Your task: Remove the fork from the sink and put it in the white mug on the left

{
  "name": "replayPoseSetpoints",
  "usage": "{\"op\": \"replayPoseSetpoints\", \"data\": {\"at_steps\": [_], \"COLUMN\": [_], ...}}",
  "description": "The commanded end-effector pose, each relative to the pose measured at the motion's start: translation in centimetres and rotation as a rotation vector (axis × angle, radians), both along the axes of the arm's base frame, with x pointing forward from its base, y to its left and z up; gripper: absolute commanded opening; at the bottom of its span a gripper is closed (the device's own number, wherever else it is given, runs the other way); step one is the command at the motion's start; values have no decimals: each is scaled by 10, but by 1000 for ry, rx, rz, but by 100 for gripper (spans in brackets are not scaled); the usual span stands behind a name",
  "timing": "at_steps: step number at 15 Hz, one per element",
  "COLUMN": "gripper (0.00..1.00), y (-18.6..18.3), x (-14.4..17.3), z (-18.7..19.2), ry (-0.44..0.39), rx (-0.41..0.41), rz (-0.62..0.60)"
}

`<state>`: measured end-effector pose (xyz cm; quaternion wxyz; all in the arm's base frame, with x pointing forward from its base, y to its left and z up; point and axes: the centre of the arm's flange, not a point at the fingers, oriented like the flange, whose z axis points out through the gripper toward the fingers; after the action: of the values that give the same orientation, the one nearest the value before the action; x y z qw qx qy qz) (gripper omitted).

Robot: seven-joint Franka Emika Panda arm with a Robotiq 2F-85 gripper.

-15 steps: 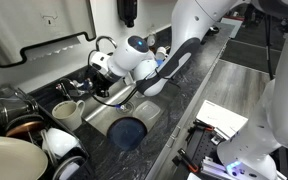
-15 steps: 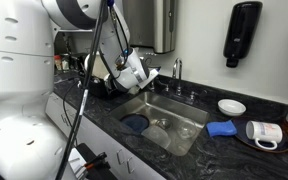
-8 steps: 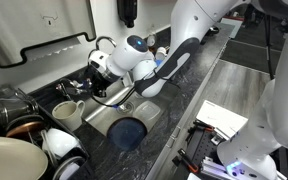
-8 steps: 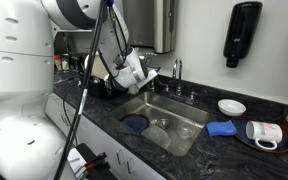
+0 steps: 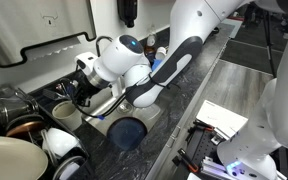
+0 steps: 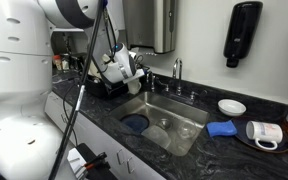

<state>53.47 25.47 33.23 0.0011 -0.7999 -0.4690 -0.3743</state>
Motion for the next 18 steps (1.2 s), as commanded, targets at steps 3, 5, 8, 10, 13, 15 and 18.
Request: {"op": "replayPoseSetpoints", "data": {"at_steps": [3, 5, 8, 10, 13, 15, 18], "gripper": [4, 4, 4, 4, 4, 4, 4], "y": [8, 2, -9, -13, -11, -5, 6], "x": [-11, -1, 25, 39, 56, 64, 69], "z": [34, 40, 36, 29, 16, 10, 13], "ry": [-15, -65, -123, -158, -194, -195, -199], "rx": [38, 45, 73, 93, 128, 136, 157], "rz": [-80, -68, -22, 18, 71, 100, 119]}}
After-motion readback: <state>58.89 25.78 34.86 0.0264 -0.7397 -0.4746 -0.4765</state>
